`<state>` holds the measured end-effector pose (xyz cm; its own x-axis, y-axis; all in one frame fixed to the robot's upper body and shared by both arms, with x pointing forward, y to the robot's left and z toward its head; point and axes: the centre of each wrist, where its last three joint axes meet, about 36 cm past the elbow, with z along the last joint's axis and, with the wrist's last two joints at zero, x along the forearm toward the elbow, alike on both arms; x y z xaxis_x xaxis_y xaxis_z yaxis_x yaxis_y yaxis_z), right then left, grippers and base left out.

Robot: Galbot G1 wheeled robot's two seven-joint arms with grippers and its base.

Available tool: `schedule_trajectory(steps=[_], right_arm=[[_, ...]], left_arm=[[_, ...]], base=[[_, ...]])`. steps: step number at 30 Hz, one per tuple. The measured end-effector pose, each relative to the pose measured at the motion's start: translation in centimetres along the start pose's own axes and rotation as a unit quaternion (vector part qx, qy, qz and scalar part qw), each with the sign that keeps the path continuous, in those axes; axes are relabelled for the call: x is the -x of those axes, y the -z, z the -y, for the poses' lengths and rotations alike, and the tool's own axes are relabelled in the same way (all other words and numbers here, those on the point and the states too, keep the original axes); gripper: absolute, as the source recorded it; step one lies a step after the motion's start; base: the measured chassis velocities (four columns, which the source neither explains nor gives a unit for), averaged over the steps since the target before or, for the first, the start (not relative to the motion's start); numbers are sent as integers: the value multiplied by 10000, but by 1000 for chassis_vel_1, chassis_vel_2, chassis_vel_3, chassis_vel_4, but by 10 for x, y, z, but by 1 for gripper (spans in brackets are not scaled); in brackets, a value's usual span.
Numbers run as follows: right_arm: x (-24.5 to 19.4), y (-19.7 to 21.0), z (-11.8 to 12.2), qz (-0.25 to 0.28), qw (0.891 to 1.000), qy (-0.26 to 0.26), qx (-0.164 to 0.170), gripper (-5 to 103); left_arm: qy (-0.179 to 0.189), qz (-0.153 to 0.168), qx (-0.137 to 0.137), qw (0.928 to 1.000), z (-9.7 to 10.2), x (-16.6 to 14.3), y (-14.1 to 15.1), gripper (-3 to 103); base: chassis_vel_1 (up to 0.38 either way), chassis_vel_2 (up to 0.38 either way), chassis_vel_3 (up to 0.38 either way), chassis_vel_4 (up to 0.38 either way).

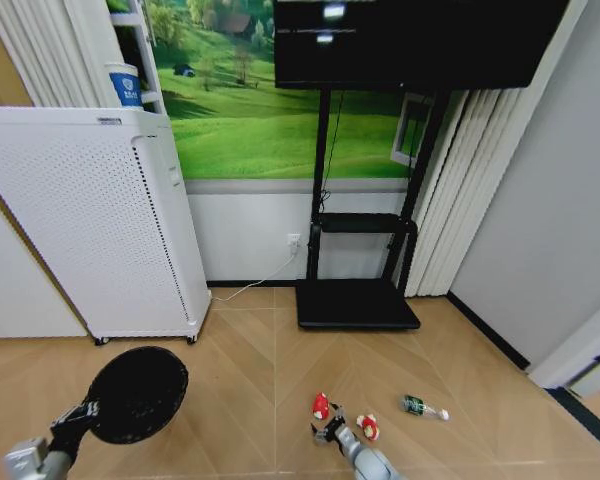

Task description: Pick up the trash bin and place the garbage on the floor into it.

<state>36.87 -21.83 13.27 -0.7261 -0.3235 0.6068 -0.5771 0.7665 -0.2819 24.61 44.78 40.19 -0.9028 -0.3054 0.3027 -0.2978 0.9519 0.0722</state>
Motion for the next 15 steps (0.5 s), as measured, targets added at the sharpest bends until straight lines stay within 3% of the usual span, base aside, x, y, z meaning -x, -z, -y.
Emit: schedule_trajectory(steps=[15], right_arm=[[11, -8, 4, -19, 9996, -251, -139, 101]], left_arm=[[-143, 34, -164, 9998, 8, 0, 1, 3]], base=[[0, 0, 0, 0]])
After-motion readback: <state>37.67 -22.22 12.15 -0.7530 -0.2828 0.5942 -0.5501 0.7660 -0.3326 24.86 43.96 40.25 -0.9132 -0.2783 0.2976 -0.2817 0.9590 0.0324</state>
